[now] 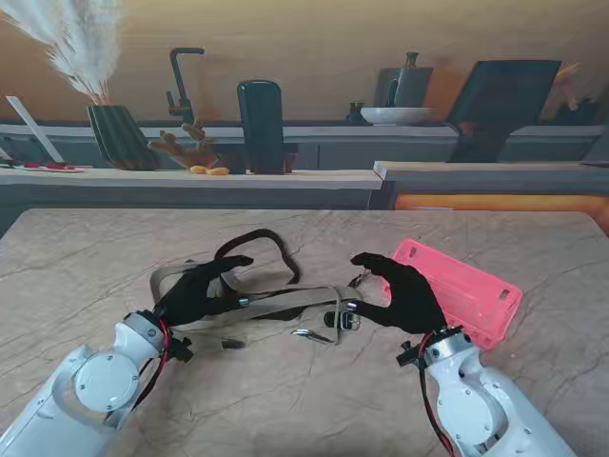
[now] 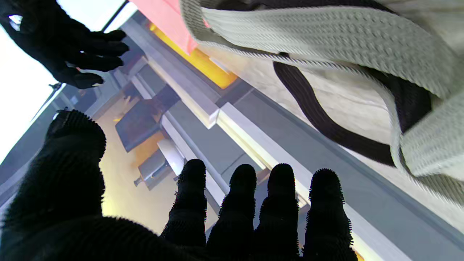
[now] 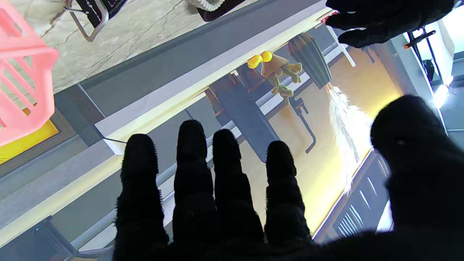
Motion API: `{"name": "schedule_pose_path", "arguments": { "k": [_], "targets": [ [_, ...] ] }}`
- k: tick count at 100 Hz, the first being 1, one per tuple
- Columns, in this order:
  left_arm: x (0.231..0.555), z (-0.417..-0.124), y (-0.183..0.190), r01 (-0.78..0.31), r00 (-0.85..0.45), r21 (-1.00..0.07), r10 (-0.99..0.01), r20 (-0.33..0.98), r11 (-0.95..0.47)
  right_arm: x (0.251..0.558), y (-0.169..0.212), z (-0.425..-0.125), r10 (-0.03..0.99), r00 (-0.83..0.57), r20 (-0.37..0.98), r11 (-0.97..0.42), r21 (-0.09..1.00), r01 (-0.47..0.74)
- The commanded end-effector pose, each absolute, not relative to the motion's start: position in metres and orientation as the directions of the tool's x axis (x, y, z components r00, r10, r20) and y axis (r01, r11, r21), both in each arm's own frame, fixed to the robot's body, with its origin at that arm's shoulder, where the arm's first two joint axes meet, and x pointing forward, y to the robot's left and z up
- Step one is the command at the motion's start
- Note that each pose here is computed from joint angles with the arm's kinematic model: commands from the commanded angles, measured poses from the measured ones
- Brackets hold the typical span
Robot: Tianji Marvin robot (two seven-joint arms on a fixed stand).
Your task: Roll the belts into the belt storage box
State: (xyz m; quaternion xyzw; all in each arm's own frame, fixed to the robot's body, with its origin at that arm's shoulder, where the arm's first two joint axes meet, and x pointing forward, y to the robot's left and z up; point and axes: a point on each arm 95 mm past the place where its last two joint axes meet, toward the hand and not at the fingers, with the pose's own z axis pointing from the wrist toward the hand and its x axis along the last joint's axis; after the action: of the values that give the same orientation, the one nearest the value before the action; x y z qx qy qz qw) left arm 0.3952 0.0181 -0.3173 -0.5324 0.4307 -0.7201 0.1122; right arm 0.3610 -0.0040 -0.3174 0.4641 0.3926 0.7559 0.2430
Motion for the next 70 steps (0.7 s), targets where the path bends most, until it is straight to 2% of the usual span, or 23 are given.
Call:
{"name": "schedule_pose_path", "arguments": {
  "k": [1, 30, 49, 70],
  "targets": [
    [0.395, -0.317, 0.018, -0.236, -0.422, -0.740, -0.620, 0.662, -0.629, 0.360, -0.002, -0.317, 0.729, -0.454, 0.513, -0.577, 0.817, -0.003],
    [0.393, -0.317, 0.015, -0.195, -0.421, -0.712, -0.598, 0.682, -0.675, 0.360, 0.006, -0.315, 0.740, -0.466, 0.485, -0.546, 0.838, 0.005],
    [0.394, -0.316, 0.013, -0.169, -0.425, -0.704, -0.593, 0.684, -0.690, 0.364, 0.017, -0.308, 0.753, -0.567, 0.334, -0.365, 0.929, 0.064],
    [0.394, -0.316, 0.014, -0.166, -0.414, -0.690, -0.585, 0.697, -0.705, 0.371, 0.022, -0.308, 0.673, -0.730, 0.114, -0.071, 0.993, 0.090]
  ]
}}
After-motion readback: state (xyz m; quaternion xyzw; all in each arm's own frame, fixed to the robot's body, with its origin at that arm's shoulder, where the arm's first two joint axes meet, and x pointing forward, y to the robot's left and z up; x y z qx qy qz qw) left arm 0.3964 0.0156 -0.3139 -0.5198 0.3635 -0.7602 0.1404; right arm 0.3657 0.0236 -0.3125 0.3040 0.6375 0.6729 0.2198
